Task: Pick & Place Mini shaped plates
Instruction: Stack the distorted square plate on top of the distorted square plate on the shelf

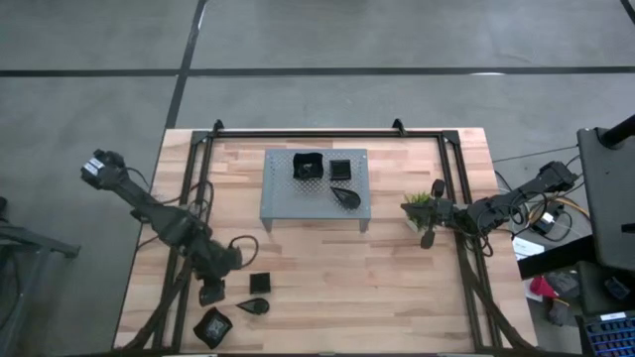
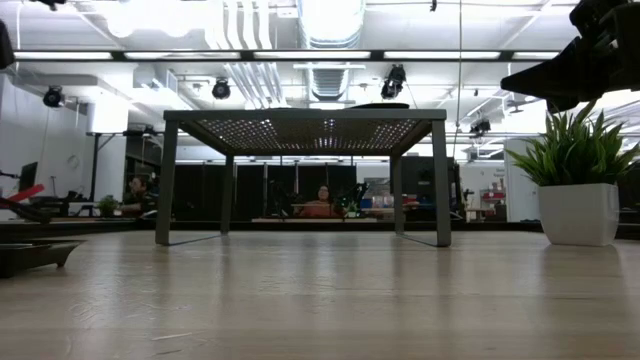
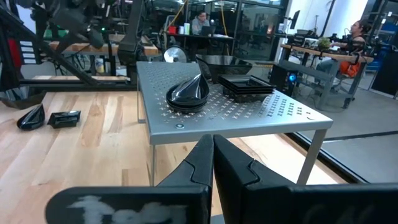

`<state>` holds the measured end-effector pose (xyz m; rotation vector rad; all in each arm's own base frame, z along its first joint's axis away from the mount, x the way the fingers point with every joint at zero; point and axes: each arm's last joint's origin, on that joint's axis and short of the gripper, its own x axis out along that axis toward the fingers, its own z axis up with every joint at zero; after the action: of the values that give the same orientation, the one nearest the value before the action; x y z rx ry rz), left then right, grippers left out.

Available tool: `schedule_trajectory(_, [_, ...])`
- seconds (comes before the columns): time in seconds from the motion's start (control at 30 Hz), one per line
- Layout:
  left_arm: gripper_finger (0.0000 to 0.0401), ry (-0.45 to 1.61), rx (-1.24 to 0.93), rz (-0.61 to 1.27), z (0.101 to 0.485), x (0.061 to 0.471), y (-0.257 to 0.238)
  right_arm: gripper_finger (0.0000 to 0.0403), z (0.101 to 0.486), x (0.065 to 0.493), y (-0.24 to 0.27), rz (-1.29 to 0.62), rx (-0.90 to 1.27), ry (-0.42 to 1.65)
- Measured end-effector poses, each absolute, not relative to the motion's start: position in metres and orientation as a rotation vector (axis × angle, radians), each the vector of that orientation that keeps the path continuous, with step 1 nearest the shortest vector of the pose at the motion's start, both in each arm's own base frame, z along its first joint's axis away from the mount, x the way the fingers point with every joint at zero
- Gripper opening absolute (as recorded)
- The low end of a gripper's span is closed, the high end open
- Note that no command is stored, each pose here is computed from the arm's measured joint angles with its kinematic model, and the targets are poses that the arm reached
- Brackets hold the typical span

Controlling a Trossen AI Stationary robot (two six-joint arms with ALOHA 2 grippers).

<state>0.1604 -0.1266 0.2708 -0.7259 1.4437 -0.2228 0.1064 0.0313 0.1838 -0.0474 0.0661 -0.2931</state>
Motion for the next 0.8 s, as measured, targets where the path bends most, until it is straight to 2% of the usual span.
schedule_trajectory(0.53, [0.0154, 1.614, -0.550, -0.189, 0.231, 0.161, -0.160, 0.0008, 0.184, 0.106, 0.031, -0.292, -0.047, 0.066])
schedule_trajectory(0.8, [0.0154, 1.607, -0.432, -0.244, 0.209, 0.166, -0.184, 0.0008, 0.184, 0.106, 0.031, -0.293, -0.047, 0.066])
